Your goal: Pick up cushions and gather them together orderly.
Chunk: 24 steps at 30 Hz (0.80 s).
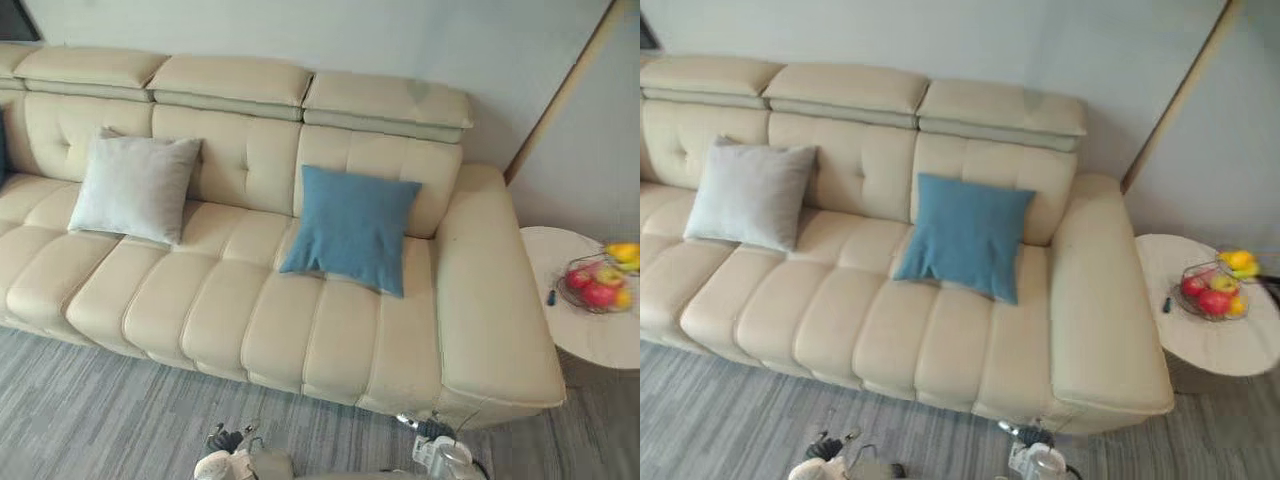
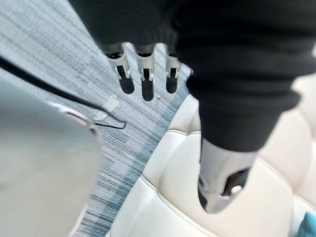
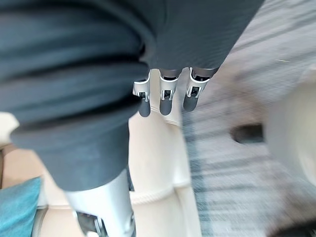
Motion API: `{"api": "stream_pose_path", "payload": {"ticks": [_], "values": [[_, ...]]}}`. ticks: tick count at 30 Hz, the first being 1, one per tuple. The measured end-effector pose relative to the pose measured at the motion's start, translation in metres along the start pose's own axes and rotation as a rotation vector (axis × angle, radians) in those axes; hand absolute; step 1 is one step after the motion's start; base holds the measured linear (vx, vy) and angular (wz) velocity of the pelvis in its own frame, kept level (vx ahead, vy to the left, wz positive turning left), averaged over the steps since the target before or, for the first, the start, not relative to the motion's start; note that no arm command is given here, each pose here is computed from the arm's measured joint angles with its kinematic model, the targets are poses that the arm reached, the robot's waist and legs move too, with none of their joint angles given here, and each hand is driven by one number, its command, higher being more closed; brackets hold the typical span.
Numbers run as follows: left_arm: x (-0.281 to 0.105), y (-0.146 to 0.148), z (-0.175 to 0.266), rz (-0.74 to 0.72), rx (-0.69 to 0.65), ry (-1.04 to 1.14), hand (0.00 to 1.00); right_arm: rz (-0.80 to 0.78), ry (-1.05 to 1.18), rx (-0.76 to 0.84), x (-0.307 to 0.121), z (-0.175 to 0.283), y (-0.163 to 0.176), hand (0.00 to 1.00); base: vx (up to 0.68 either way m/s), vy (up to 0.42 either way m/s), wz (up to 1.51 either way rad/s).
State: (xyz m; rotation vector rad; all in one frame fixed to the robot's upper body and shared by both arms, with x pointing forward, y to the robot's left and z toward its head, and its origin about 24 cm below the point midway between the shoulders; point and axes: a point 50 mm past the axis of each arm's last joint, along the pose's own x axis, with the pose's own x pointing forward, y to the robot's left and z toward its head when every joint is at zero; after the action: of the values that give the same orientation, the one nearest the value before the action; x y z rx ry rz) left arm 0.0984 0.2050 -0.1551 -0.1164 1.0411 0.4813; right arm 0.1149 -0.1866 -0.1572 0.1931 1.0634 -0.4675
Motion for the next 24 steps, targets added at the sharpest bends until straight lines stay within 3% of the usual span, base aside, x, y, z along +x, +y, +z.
{"api": "stream_pose_path", "payload": {"ticks": [7, 8, 24], "values": [[-0.002, 0.003, -0.013, 0.005, 0.010, 0.053, 0.00, -0.052, 0.037, 0.002, -0.001, -0.012, -0.018, 0.00, -0.02, 0.066, 0.00], [-0.003, -0.002, -0.018, -0.002, -0.014, 0.071, 0.00, -0.098, 0.051, 0.034, 0.001, -0.011, -0.033, 0.00, 0.00, 0.000, 0.00], [-0.001, -0.004, -0.015, -0.027, -0.003, 0.076, 0.00, -0.092, 0.092, 0.034, -0.002, -0.025, -0.036, 0.00, -0.02, -0.004, -0.04]]}}
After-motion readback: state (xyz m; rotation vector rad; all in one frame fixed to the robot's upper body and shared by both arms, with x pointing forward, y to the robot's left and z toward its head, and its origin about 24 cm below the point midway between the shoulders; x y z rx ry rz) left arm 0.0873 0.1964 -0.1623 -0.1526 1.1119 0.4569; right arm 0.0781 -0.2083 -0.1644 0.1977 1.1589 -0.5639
